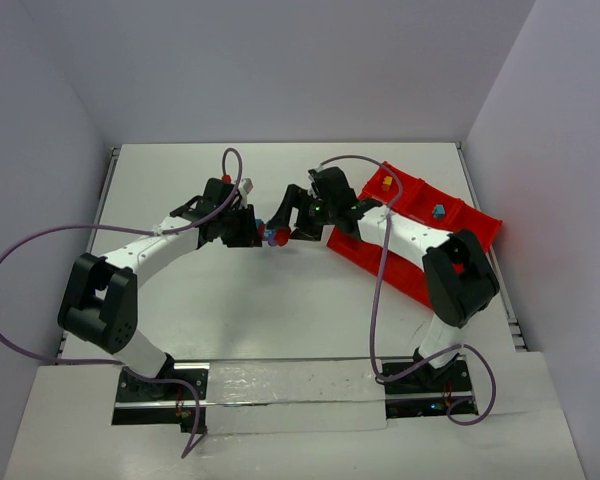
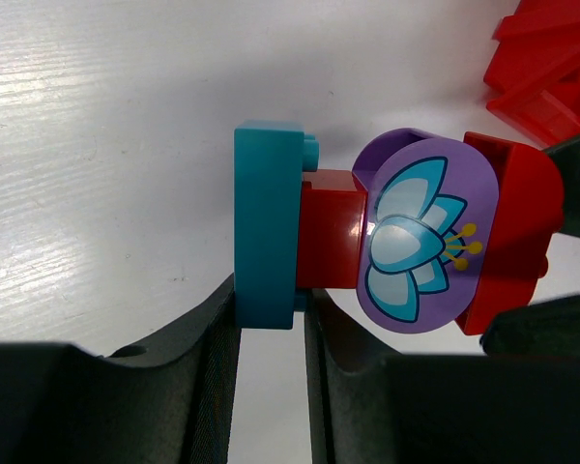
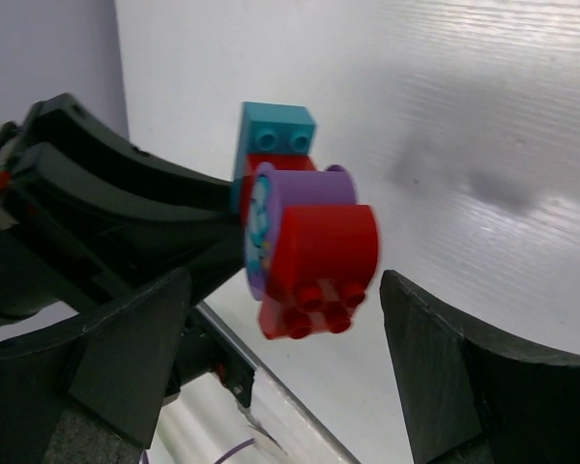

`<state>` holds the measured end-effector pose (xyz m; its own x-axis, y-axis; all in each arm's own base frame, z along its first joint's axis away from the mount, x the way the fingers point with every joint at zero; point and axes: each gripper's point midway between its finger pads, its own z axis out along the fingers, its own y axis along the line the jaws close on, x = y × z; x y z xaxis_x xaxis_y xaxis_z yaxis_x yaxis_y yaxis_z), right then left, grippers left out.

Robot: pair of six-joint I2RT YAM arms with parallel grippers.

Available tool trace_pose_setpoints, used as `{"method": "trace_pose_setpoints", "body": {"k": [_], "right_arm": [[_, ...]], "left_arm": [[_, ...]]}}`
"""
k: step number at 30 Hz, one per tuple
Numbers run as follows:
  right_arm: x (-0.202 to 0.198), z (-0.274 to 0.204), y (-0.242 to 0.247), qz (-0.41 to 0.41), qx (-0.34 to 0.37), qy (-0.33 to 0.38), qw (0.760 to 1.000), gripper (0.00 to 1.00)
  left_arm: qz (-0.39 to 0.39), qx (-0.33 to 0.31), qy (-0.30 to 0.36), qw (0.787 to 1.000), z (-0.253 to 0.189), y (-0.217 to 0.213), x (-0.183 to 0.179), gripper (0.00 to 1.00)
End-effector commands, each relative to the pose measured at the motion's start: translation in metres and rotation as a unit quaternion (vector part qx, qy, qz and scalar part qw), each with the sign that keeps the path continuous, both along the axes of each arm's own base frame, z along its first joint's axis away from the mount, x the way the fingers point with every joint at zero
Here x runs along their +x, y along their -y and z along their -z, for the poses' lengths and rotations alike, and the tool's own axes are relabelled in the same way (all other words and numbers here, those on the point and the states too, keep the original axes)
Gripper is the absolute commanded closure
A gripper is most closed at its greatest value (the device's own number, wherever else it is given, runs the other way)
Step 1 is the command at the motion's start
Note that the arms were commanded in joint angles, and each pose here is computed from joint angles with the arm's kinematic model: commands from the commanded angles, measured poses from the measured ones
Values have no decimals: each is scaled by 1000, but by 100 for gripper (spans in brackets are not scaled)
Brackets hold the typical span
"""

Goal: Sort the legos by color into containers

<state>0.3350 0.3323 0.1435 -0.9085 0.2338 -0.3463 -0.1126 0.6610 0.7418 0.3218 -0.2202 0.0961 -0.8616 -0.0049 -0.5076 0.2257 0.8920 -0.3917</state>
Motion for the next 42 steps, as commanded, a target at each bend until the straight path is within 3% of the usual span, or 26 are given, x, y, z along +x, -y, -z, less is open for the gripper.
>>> {"method": "trace_pose_setpoints", "body": {"k": [1,22,30,31,33,34,42], "right_arm": [[5,-27,-25,-9,54,32,998,15],[13,-19,-52,-22,119,26,992,35],[9,-14,-49,-21,116,25,993,66],[9,-15,-48,-20,115,26,993,72],[9,-14,-46,-19,110,29,993,95],[8,-13,-45,-17,106,28,994,100],[12,-1,-2,18,92,28,995,100]], "left_arm": [[8,-43,53,998,-41,15,13,100],[21,-59,67,996,-62,19,13,100],[22,-57,67,996,-63,19,13,100],[21,-57,67,996,-63,19,13,100],[19,-54,69,996,-64,17,14,100],[17,-52,70,996,-64,16,14,100],[-3,-42,69,997,-60,-13,19,100]]}}
